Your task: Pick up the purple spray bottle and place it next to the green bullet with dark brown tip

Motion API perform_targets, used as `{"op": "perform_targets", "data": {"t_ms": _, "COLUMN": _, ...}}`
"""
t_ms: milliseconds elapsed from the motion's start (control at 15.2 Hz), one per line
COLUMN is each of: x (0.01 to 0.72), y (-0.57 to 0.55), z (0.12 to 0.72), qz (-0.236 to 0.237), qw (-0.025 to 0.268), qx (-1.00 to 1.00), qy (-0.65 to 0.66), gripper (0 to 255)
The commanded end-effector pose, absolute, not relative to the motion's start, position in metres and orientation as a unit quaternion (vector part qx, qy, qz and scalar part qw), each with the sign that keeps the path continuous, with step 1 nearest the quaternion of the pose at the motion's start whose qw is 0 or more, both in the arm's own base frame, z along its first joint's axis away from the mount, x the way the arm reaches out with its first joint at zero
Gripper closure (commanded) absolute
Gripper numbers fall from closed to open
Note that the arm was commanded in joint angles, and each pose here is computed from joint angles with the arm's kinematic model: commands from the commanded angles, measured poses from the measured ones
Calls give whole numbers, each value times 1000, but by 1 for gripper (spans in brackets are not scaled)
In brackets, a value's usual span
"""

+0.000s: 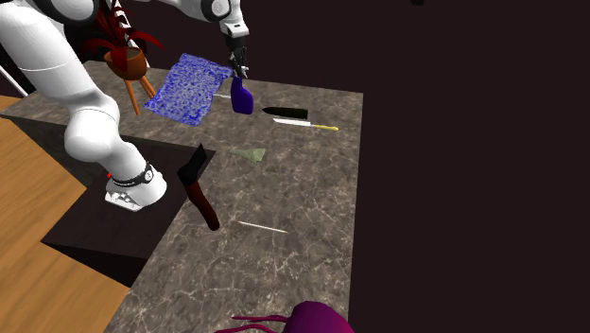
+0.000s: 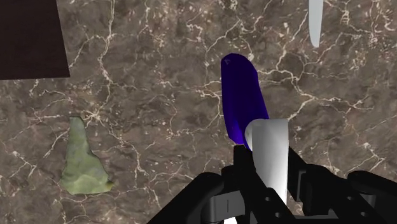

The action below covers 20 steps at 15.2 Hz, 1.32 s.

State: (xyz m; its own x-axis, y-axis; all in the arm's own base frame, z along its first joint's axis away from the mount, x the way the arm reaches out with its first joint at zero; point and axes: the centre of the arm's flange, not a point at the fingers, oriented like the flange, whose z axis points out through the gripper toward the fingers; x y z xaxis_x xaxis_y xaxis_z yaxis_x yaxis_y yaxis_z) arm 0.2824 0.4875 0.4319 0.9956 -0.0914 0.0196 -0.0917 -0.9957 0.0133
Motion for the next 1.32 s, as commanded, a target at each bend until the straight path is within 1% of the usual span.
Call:
{"op": "perform_targets", "data": {"t_ms": 0, "x": 282, "y": 487, "z": 432, "qz": 10, "qw": 7, "qx": 999, "qy": -46, "gripper": 255}}
{"op": "perform_targets", "data": {"t_ms": 132, "x": 282, "y": 487, "z": 432, "qz": 10, "qw": 7, "qx": 999, "qy": -46, "gripper": 255}}
{"op": "perform_targets", "data": {"t_ms": 198, "x": 282, "y": 487, "z": 432, "qz": 10, "qw": 7, "qx": 999, "qy": -46, "gripper": 0}}
{"op": "perform_targets", "data": {"t_ms": 528, "x": 282, "y": 487, "z": 432, "qz": 10, "qw": 7, "qx": 999, "qy": -46, "gripper": 0}}
{"op": "perform_targets", "data": {"t_ms": 792, "x": 282, "y": 488, "z": 482, "qz": 10, "qw": 7, "qx": 999, "qy": -46, "gripper": 0}}
{"op": "perform_targets", "data": {"t_ms": 1254, "x": 282, "y": 488, "z": 482, "qz": 10, "qw": 7, "qx": 999, "qy": -46, "gripper": 0}}
